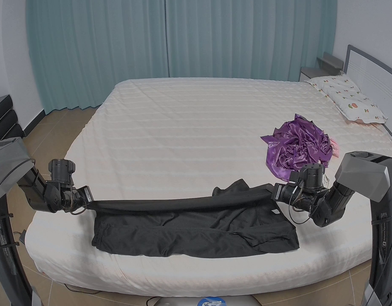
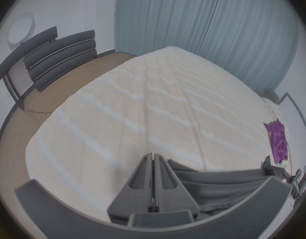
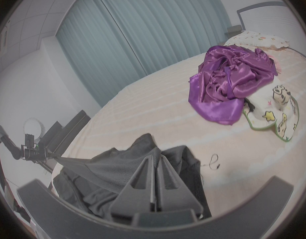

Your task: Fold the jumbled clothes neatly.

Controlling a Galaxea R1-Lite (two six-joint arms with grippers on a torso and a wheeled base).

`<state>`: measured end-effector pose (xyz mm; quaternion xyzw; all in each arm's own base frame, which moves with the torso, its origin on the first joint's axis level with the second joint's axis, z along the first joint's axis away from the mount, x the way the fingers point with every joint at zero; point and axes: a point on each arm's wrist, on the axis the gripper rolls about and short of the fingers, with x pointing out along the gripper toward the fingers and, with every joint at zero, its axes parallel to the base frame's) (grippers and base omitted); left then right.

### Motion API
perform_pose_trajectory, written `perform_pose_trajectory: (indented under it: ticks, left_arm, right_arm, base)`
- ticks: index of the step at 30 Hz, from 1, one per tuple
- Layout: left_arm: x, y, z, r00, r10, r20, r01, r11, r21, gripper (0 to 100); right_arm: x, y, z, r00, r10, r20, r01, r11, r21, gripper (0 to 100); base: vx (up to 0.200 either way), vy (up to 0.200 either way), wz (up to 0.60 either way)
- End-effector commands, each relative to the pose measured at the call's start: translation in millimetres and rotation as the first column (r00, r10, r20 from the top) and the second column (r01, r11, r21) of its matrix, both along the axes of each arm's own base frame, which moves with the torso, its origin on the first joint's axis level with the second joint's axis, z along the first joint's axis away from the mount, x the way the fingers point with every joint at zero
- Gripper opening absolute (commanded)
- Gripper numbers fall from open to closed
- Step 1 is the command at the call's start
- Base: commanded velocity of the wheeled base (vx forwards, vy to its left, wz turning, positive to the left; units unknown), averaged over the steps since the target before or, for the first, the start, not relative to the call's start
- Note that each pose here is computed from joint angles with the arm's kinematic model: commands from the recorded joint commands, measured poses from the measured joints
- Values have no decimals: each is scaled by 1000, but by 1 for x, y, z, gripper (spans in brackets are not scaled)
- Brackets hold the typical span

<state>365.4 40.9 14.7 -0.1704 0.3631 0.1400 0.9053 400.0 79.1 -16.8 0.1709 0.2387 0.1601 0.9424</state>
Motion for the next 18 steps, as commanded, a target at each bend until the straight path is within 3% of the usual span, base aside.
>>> perform_pose_trajectory:
  ticks: [1,14,15,18]
  left_arm:
    - [-9,-1,-10,999,-9,-47,10,1000,5,0]
    - [-9,-8,-44,990,-29,-141,29,1000,0,0]
    - [-9,-9,-46,989,-32,-144,32,999,0,100]
    - [-7,-12,-49,988,-39,-148,39,999,-2,100]
  right_arm:
    - [-9,-2,-7,999,22,-33,-23,999,-26,0]
    - [-19,1,-34,993,58,-101,-66,994,-83,0]
    - [-19,2,-36,993,60,-103,-69,994,-85,100]
    - [-18,4,-38,993,63,-99,-72,994,-85,100]
  base:
    - [0,0,0]
    - [0,0,0]
    - [0,0,0]
    - [0,0,0]
